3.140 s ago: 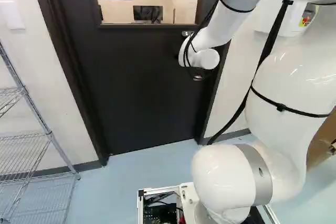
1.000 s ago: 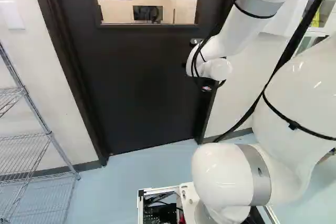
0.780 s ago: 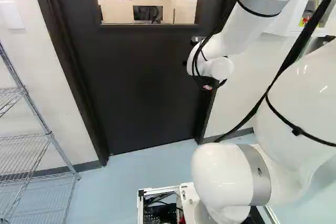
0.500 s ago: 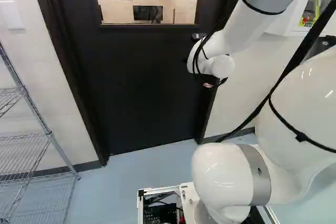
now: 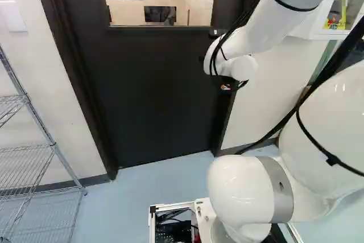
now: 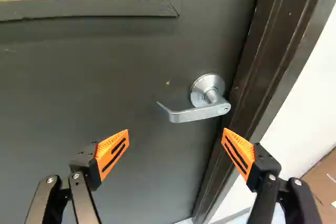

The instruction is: Open the door and move inside

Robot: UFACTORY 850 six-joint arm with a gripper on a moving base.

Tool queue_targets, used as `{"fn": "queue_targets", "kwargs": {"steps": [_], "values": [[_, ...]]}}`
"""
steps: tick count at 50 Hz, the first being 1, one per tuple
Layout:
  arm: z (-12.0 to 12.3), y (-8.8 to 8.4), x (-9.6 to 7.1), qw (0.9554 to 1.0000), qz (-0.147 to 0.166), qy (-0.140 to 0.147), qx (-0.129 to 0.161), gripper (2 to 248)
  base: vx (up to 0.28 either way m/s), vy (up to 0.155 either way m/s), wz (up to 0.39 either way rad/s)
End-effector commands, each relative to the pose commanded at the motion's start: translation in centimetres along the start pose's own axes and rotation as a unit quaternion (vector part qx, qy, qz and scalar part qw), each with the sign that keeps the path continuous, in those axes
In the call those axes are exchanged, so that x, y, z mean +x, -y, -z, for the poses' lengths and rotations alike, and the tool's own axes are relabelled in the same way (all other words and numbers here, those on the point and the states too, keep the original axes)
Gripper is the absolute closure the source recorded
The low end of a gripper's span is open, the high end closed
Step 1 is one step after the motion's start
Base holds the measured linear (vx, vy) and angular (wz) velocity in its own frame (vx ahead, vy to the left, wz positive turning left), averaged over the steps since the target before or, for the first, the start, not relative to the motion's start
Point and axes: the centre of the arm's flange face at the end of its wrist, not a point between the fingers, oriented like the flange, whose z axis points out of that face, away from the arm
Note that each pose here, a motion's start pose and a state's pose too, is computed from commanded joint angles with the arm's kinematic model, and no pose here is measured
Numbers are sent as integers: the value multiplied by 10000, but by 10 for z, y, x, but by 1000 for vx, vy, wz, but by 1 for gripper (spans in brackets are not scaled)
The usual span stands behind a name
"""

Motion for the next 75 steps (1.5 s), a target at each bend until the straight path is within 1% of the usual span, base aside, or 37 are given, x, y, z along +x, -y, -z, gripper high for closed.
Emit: {"fn": "queue_targets", "kwargs": {"steps": [14,31,40,57,75], "values": [[-4,1,16,9999,2,-155,12,3,0,0,0],[-20,4,39,9995,7,-326,40,3,0,0,0],[-30,5,46,9994,10,-353,56,3,0,0,0],[-52,9,52,9994,17,-335,93,3,0,0,0],[-60,9,36,9998,19,-161,99,3,0,0,0]]}}
